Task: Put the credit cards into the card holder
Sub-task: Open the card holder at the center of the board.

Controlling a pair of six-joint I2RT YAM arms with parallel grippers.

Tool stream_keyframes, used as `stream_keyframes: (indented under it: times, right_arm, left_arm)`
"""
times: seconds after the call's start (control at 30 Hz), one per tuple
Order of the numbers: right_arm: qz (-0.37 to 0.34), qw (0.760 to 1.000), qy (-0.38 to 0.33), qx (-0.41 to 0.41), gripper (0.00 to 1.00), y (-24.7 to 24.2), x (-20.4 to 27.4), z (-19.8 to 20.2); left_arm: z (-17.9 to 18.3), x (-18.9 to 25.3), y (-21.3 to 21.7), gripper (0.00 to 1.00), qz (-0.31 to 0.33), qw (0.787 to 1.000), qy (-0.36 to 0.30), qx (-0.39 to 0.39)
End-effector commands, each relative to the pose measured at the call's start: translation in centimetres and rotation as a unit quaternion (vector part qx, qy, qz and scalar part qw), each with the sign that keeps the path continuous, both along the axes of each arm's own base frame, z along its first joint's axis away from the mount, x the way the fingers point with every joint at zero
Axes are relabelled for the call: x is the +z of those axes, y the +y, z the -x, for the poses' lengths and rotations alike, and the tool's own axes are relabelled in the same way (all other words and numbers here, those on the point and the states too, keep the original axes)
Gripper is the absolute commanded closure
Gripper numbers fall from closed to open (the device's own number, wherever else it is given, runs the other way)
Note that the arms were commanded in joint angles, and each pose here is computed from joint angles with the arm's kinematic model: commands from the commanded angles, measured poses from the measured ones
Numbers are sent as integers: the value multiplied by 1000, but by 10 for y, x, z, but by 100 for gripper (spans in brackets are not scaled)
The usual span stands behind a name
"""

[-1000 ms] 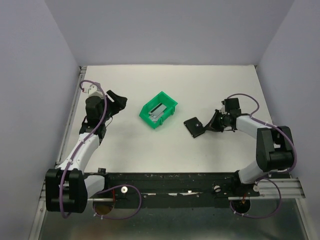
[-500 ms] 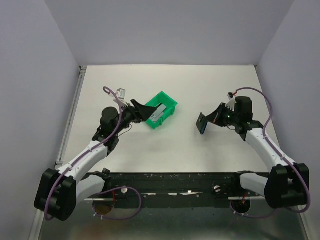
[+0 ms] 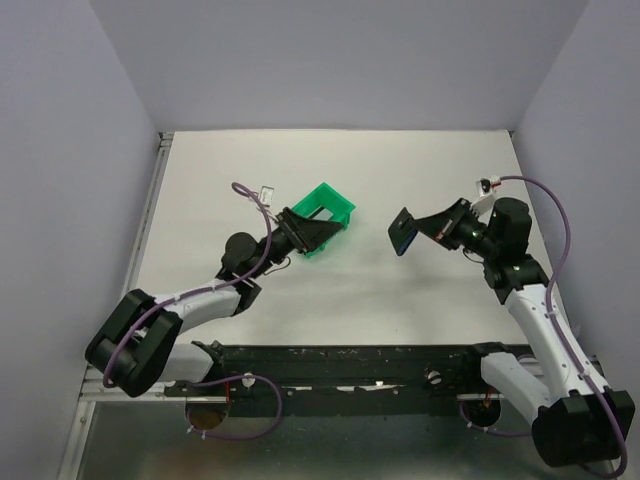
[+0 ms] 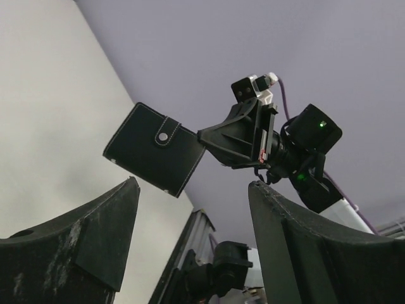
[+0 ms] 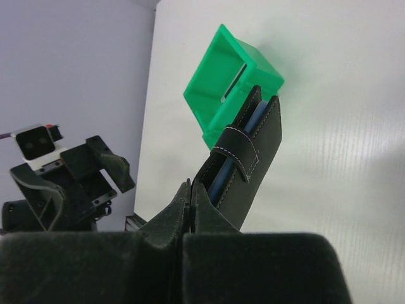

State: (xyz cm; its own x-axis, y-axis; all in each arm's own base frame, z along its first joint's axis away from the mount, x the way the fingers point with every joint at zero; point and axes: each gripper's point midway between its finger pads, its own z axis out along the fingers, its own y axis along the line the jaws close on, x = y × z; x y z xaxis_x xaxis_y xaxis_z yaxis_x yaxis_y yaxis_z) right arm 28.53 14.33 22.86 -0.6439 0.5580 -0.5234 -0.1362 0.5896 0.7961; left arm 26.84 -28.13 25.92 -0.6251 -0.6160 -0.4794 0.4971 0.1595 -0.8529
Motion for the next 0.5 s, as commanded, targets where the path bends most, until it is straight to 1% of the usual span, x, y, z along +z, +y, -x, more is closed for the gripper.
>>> stream_keyframes:
  times: [0.0,0.23,0.47]
  right_arm:
    - [-54,998,-36,15,99,10,46,9]
    - [-87,992,-90,28,99,14,102,22]
    - [-112,985,-123,52,99,19,136,33]
  left_arm:
    - [20,38,-15,20,95,994,-34,-45]
    - [34,43,-31,22,122,990,-22,-73]
    - [49,57,-41,22,171,981,-8,-93]
